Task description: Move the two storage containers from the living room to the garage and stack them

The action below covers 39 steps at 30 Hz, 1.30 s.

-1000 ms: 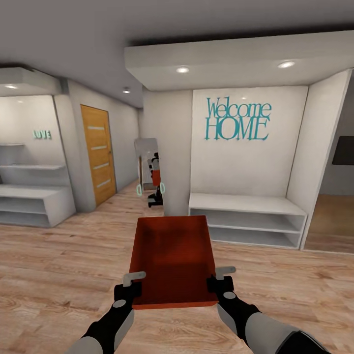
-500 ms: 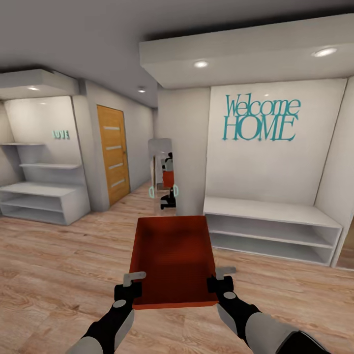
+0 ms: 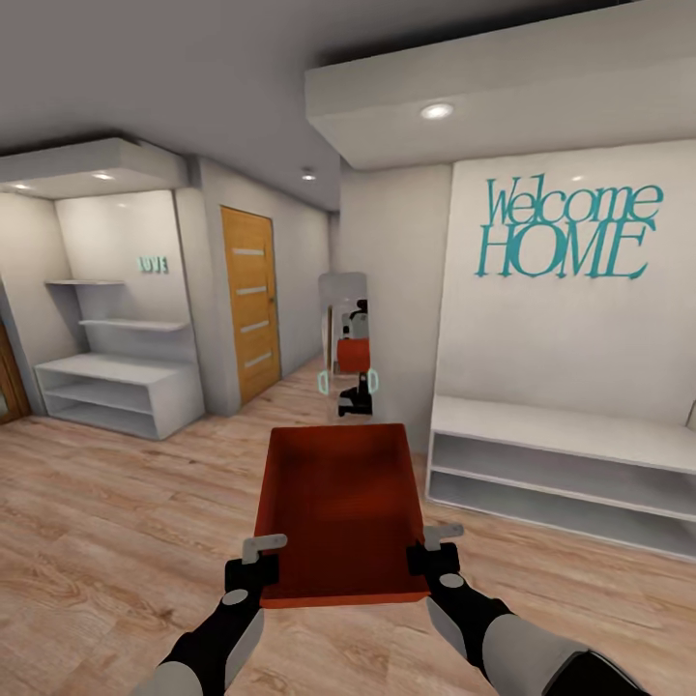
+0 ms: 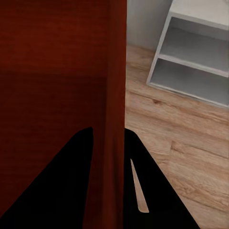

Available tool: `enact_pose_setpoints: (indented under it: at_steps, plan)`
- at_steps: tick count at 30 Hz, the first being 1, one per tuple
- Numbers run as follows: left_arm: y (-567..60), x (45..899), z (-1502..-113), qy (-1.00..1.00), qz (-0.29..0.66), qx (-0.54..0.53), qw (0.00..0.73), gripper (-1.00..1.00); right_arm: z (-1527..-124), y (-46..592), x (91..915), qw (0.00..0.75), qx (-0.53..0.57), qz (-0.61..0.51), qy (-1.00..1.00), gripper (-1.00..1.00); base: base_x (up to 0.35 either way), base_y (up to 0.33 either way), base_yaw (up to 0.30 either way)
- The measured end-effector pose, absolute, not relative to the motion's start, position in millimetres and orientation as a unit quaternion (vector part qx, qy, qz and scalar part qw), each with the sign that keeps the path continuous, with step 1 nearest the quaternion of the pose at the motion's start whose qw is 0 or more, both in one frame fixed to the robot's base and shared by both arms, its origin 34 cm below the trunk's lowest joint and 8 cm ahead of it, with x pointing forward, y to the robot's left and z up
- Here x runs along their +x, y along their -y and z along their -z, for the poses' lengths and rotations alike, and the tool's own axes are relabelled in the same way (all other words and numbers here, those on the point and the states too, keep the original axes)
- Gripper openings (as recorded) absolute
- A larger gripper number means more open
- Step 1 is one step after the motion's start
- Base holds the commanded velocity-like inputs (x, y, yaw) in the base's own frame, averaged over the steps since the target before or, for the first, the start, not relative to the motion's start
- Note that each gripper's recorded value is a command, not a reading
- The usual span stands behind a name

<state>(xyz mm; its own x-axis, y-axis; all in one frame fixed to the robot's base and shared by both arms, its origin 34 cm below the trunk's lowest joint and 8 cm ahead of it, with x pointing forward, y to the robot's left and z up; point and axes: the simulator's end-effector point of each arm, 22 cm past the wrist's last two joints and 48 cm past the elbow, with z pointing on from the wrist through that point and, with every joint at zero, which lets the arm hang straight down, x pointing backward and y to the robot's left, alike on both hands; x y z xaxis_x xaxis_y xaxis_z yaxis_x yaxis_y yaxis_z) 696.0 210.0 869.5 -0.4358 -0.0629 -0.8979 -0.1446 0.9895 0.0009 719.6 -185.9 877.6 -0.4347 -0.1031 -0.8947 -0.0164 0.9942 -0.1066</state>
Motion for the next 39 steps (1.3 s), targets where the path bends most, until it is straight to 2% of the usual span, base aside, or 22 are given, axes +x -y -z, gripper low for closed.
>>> enact_pose_setpoints:
  at_steps: [10,39]
  plan:
    - [-210.5,695.9,-869.3,-0.846,-0.039,-0.061,0.528,-1.0,-877.6,185.5,719.5,0.53,-0.035,0.041,-0.846,-1.0,0.322,0.0,0.05]
    - [-210.5,696.0,-869.4,-0.846,-0.039,-0.061,0.528,-1.0,-877.7,185.4,719.6,0.53,-0.035,0.041,-0.846,-1.0,0.322,0.0,0.271]
